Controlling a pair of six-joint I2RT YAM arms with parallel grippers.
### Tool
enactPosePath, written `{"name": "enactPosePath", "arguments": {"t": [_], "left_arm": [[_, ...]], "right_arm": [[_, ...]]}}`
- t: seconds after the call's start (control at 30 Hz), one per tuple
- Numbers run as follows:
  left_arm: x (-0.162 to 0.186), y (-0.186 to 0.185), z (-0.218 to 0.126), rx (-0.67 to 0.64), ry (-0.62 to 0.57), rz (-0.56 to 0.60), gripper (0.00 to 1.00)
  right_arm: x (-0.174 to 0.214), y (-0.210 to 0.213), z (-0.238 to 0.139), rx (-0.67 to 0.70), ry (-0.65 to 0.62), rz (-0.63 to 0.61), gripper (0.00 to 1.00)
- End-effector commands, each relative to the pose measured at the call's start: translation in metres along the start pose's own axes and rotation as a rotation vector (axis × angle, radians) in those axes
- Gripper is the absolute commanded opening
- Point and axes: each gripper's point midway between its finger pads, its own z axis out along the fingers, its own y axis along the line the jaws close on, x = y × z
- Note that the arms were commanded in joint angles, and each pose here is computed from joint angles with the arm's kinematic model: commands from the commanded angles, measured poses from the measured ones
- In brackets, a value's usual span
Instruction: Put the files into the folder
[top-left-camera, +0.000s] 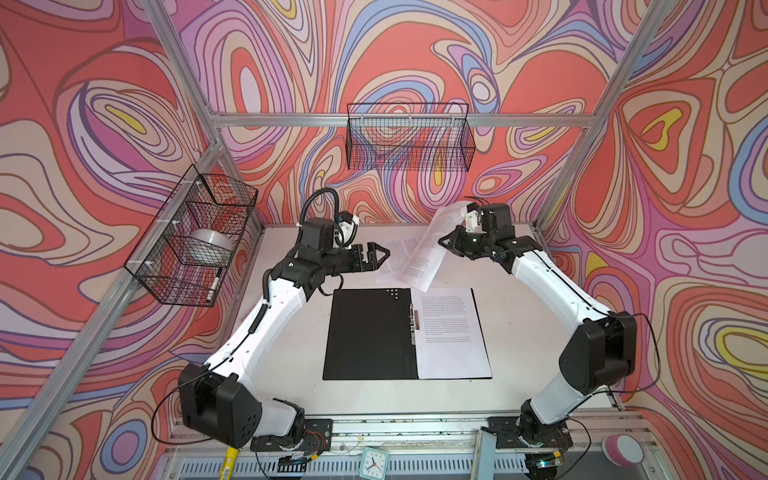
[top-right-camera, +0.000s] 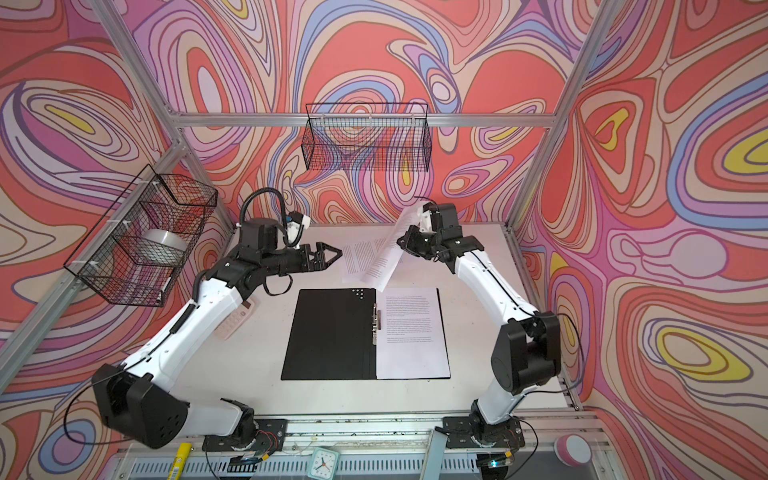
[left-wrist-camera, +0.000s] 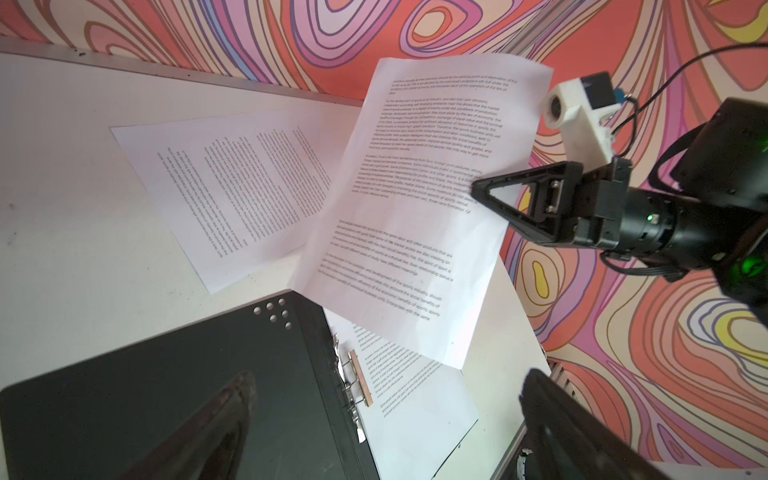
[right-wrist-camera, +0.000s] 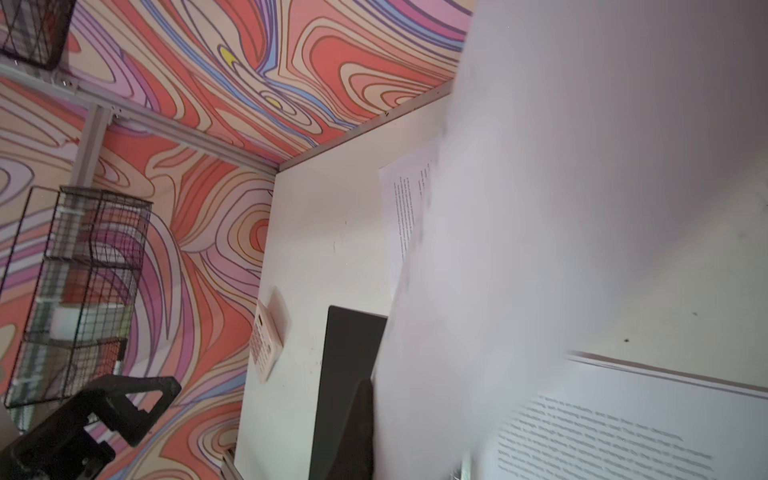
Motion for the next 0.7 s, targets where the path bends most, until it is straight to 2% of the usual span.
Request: {"name": "enactPosePath", "arguments": {"t": [0.0,0.07,0.17,0.27,0.37,0.57,0.67], "left_arm": [[0.012,0.003,-0.017,-0.017,-0.03,0.077,1.0],[0.022,0.009,-0.019,-0.023,-0.046,0.095,1.0],[0.03,0.009,-0.022,-0.014,-0.041,0.098,1.0],[0.031,0.003,-0.025,0.012,-0.051,0.099,1.0],[0.03,-0.002,-0.027,0.037,-0.056,0.094,1.0],[0.028,-0.006,-0.034,0.042,-0.077,0.105,1.0],[0.027,-0.008,-0.036,0.042,-0.086,0.105,1.0]], "right_arm": [[0.037,0.008,-0.025,-0.004,0.156,-0.089,0.0],[0.049,0.009,-0.032,-0.011,0.207,-0.093,0.0],[0.067,0.024,-0.037,-0.115,0.291,-0.083,0.0],[0.076,0.041,-0.045,-0.207,0.331,-0.061,0.0],[0.082,0.047,-0.054,-0.231,0.357,-0.049,0.0],[0.118,-0.016,-0.06,0.042,0.475,-0.09,0.0],[0.129,-0.044,-0.062,0.146,0.503,-0.168,0.0]]}}
